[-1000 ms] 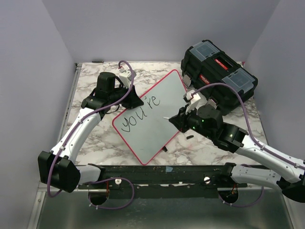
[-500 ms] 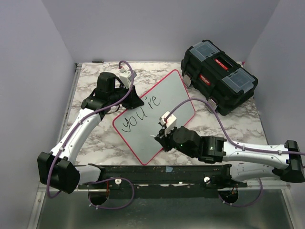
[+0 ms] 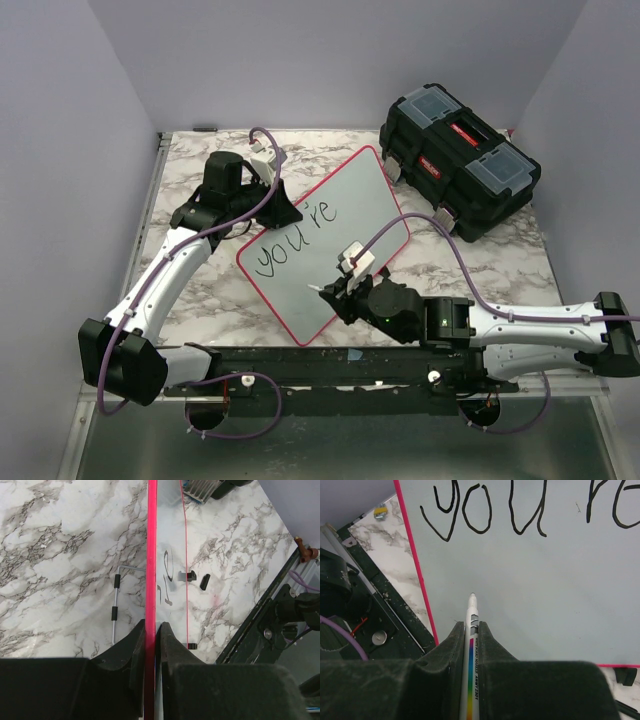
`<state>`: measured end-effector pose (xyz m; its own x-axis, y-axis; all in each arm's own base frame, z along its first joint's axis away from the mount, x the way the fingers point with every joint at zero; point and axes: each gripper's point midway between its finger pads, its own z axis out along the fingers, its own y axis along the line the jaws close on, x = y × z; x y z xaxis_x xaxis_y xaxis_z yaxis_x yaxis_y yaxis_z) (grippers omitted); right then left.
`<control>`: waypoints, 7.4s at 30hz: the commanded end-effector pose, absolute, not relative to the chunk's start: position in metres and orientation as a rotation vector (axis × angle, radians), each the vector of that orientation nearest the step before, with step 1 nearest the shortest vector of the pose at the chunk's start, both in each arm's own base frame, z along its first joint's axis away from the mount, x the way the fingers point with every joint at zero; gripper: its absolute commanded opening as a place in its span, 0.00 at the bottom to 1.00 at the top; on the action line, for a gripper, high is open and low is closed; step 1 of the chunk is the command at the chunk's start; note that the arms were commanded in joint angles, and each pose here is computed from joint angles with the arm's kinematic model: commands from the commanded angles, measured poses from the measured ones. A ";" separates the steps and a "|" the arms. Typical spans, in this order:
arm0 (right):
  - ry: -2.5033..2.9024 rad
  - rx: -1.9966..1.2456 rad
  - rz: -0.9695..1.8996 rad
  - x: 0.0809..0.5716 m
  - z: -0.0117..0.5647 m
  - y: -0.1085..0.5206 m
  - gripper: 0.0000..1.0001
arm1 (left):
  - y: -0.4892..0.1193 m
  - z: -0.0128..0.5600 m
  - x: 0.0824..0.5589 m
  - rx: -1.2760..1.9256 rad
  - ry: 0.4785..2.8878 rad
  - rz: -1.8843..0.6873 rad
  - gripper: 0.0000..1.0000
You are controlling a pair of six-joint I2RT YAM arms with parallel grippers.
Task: Write a sentence on the whiteboard
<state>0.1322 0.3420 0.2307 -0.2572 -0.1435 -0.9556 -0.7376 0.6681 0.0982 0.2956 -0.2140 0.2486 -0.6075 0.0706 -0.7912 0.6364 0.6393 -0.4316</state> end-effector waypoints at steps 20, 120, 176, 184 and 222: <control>1.762 -0.612 0.680 0.136 0.226 0.339 0.01 | -0.208 0.231 0.289 0.610 2.173 -0.813 0.00; 1.836 -0.676 0.577 0.142 0.171 0.375 0.01 | -0.206 0.220 0.293 0.615 2.160 -0.768 0.00; 1.754 -0.487 0.585 0.167 0.208 0.365 0.01 | -0.206 0.222 0.290 0.621 2.151 -0.768 0.00; 1.739 -0.451 0.585 0.172 0.213 0.369 0.01 | -0.206 0.222 0.289 0.624 2.150 -0.766 0.00; 1.806 -0.601 0.646 0.156 0.179 0.382 0.01 | -0.207 0.221 0.289 0.629 2.155 -0.760 0.00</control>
